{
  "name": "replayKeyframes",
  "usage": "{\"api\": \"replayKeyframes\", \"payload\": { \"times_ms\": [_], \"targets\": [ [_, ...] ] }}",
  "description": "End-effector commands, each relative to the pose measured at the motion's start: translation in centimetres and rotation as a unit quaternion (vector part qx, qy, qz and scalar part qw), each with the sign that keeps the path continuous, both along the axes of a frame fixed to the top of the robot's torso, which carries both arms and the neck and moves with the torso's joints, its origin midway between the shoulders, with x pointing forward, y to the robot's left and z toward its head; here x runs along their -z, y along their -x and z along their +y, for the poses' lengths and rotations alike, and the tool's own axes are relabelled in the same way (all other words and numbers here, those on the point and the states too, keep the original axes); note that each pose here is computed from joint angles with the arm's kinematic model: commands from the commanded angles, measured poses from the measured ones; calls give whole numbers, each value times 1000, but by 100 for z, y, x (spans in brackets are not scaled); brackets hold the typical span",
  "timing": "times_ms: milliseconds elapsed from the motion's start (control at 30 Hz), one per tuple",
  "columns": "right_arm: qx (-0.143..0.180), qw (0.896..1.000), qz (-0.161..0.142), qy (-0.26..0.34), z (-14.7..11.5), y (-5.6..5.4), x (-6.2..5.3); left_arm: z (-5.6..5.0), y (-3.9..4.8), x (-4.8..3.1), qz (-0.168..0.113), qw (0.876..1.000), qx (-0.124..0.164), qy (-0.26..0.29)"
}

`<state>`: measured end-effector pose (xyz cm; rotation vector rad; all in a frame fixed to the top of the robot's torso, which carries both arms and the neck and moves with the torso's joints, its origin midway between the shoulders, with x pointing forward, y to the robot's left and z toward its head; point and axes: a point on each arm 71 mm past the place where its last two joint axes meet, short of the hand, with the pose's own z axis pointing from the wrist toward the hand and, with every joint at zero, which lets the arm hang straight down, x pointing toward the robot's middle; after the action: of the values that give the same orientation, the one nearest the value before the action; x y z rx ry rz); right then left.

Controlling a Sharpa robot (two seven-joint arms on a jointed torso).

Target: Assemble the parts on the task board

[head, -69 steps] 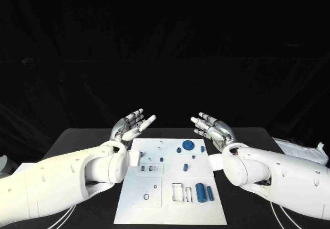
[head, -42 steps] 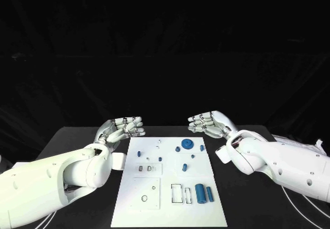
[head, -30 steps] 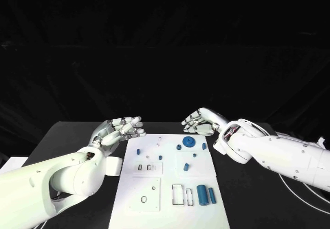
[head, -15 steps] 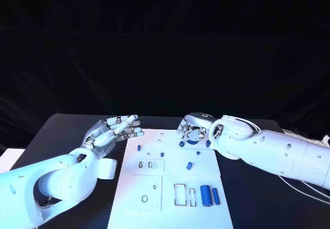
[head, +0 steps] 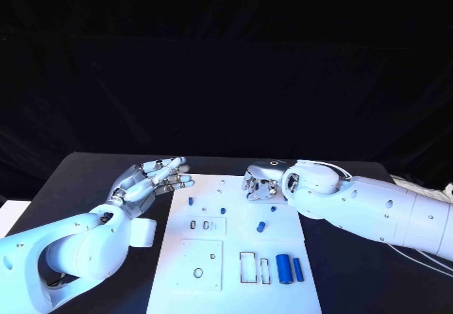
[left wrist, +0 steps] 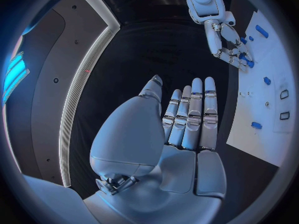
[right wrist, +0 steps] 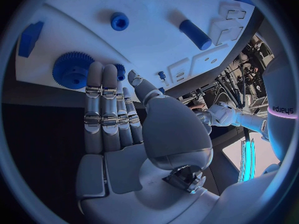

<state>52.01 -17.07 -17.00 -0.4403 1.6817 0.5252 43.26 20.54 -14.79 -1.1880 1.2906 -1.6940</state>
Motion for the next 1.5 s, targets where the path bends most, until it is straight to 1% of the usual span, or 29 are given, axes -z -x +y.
{"api": "replayKeyframes", "payload": {
  "times_ms": [33, 200, 467, 800, 1067, 1300, 1500],
  "targets": [
    [7, 999, -3, 37, -19, 4, 46, -11, 1, -20, -2, 1000, 9, 7],
    [9, 999, -15, 37, -24, 6, 31, 0, -6, -16, -1, 1000, 8, 7],
    [10, 999, -23, 35, -36, 9, 18, 13, -16, -9, 2, 1000, 7, 7],
    [-6, 999, -42, 7, 2, 58, -44, 31, -31, 1, 4, 1000, 5, 6],
    [-6, 999, -54, -5, -6, 73, -81, 43, -40, 6, 5, 1000, 3, 5],
    [-3, 998, -54, -5, -24, 70, -86, 46, -43, 9, 6, 1000, 3, 4],
    [3, 999, -44, 3, -48, 61, -66, 49, -43, 10, 7, 1000, 3, 4]
  ]
}}
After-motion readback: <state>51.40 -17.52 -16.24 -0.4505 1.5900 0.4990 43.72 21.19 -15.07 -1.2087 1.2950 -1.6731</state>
